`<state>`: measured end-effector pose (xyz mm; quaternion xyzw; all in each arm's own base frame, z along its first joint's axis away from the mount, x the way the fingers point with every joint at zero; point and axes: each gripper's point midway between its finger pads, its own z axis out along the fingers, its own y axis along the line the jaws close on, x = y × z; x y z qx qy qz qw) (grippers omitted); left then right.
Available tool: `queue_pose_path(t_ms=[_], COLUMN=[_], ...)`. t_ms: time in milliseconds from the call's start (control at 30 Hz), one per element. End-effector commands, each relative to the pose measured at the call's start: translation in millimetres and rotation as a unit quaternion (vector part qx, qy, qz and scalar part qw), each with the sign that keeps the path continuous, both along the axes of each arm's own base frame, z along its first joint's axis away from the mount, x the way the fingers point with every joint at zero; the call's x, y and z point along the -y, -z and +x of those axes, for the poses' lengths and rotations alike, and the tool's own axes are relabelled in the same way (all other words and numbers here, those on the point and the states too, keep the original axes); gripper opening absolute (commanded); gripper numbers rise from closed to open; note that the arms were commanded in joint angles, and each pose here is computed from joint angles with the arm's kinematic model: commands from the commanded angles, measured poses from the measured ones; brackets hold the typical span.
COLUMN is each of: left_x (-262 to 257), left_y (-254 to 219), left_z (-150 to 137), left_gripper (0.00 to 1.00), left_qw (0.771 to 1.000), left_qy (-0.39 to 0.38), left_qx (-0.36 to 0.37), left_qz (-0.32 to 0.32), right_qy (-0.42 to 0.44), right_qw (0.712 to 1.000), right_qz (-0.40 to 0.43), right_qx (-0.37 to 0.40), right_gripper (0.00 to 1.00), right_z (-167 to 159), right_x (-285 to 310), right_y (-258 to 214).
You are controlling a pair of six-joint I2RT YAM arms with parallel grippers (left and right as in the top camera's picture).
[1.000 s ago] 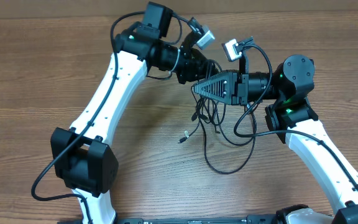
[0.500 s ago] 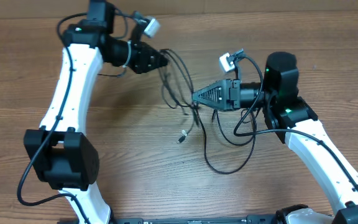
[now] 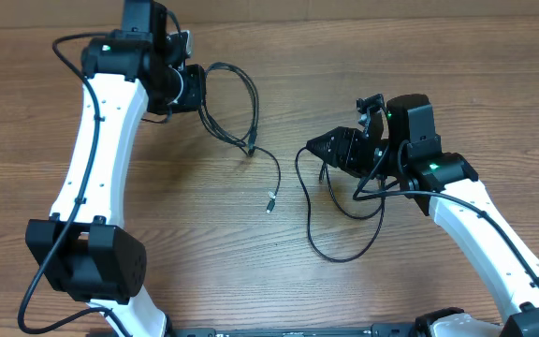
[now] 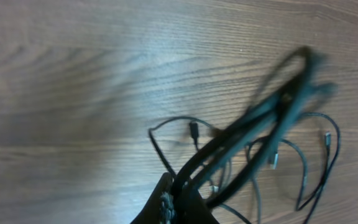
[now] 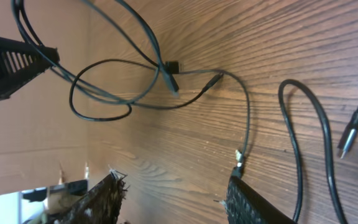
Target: Untangle cables
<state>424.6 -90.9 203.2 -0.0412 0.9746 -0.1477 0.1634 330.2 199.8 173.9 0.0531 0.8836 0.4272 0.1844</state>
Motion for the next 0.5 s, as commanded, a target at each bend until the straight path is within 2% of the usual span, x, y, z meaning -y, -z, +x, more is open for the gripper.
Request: queue_pose_path(t_ms=[0,200,467], left_x=[31,78,130], left_y=[-10,-7,-7], left_z=[-13,-31,-60], left_gripper=[0.04,0.04,0.04], left_qw=[1.000,0.995,0.980], left_qy=[-0.027,0.078,0.187], left_qx=[-0.008,0.017,0.024], left_qz=[-0.008,0.056,0.054], right_qy=[-0.021,-0.071,-0.057], right_qw=[0.999,0.993,0.989], right_qz=[-0.014,-0.021,-0.026], right_qx=[0.033,0.090,0.132], right_gripper=[0.52,0.52,0.40], right_z=[-1,-7,7], right_x=[-10,-32,-33], right_y=[-5,-14,-23])
